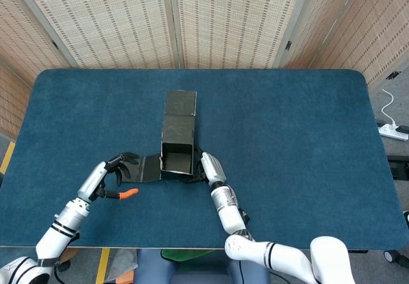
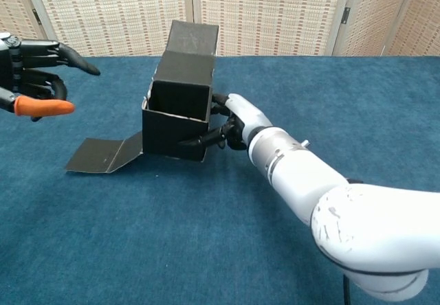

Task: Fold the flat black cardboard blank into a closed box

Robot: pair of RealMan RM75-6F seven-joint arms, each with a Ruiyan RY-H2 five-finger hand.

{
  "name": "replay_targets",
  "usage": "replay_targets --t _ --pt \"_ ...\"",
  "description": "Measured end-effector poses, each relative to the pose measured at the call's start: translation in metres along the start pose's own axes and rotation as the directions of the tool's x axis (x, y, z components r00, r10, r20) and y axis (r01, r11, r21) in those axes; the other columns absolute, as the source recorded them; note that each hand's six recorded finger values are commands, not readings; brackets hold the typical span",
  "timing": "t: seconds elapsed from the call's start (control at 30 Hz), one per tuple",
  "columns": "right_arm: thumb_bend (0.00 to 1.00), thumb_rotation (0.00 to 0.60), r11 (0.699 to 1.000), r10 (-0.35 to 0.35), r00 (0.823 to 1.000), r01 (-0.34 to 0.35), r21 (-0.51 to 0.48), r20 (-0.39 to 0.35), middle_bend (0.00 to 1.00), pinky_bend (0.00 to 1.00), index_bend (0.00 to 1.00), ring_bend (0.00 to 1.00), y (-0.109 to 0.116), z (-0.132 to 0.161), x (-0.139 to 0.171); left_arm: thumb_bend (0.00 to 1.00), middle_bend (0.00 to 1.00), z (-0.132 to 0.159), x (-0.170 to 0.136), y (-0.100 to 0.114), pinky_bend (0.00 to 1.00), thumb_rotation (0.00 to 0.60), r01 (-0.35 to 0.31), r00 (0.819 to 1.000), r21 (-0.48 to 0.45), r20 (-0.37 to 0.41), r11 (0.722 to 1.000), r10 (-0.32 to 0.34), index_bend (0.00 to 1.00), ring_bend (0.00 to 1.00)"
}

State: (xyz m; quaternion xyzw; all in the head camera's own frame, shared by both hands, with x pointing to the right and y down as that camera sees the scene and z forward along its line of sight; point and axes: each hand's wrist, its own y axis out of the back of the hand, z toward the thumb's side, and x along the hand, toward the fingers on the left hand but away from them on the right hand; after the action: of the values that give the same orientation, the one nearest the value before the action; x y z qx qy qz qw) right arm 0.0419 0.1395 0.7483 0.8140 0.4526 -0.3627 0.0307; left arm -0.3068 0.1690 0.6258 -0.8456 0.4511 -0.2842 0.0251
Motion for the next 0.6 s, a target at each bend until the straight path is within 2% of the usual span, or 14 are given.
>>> replay_targets --t 0.1,0.2,0.3,0.33,0.43,0.47,0.5,0.53,0.6 --pt "0.2 0.6 0.999 0.014 1.0 -0.014 -0.049 -0.017 0.54 1.0 0.35 0.78 0.005 0.01 0.001 0.22 0.55 0.004 -0.006 -0.005 0.92 0.6 0.035 0.999 0.019 0.024 0.999 -0.036 0.58 0.87" --pt "0.2 0.6 0.993 0.033 0.998 -0.039 -0.116 -0.048 0.54 1.0 0.35 0.78 0.013 0.026 0.006 0.23 0.54 0.012 -0.012 -0.022 0.92 0.6 0.154 0.986 0.043 0.06 0.987 -0.156 0.57 0.87" --pt "0.2 0.6 0.981 0.062 0.994 -0.077 -0.179 -0.088 0.54 1.0 0.35 0.78 0.02 0.046 0.016 0.23 0.51 0.023 -0.022 -0.048 0.92 0.6 0.325 0.937 0.08 0.108 0.942 -0.332 0.52 0.87" --pt "0.2 0.6 0.976 0.07 0.993 -0.088 -0.197 -0.099 0.54 1.0 0.35 0.78 0.022 0.051 0.02 0.23 0.49 0.026 -0.028 -0.061 0.92 0.6 0.398 0.905 0.099 0.12 0.912 -0.408 0.49 0.87" --pt "0.19 0.6 0.961 0.093 0.988 -0.122 -0.25 -0.127 0.54 1.0 0.35 0.78 0.031 0.065 0.033 0.23 0.43 0.027 -0.04 -0.088 0.92 0.6 0.529 0.829 0.146 0.122 0.836 -0.546 0.42 0.86" --pt "0.19 0.6 0.955 0.099 0.986 -0.132 -0.266 -0.133 0.54 1.0 0.35 0.78 0.034 0.068 0.037 0.23 0.4 0.026 -0.041 -0.093 0.92 0.6 0.545 0.818 0.159 0.119 0.824 -0.564 0.4 0.86" --pt "0.19 0.6 0.951 0.104 0.985 -0.138 -0.276 -0.135 0.54 1.0 0.35 0.78 0.037 0.069 0.041 0.23 0.38 0.025 -0.041 -0.097 0.92 0.6 0.551 0.812 0.173 0.114 0.817 -0.572 0.38 0.86" --pt "0.19 0.6 0.948 0.107 0.985 -0.143 -0.285 -0.136 0.54 1.0 0.35 0.78 0.04 0.07 0.044 0.23 0.36 0.022 -0.039 -0.1 0.92 0.6 0.545 0.815 0.195 0.107 0.816 -0.57 0.35 0.85" --pt "0.19 0.6 0.944 0.116 0.984 -0.151 -0.294 -0.133 0.54 1.0 0.35 0.78 0.045 0.068 0.052 0.23 0.33 0.018 -0.032 -0.101 0.92 0.6 0.514 0.833 0.234 0.095 0.825 -0.546 0.32 0.84"
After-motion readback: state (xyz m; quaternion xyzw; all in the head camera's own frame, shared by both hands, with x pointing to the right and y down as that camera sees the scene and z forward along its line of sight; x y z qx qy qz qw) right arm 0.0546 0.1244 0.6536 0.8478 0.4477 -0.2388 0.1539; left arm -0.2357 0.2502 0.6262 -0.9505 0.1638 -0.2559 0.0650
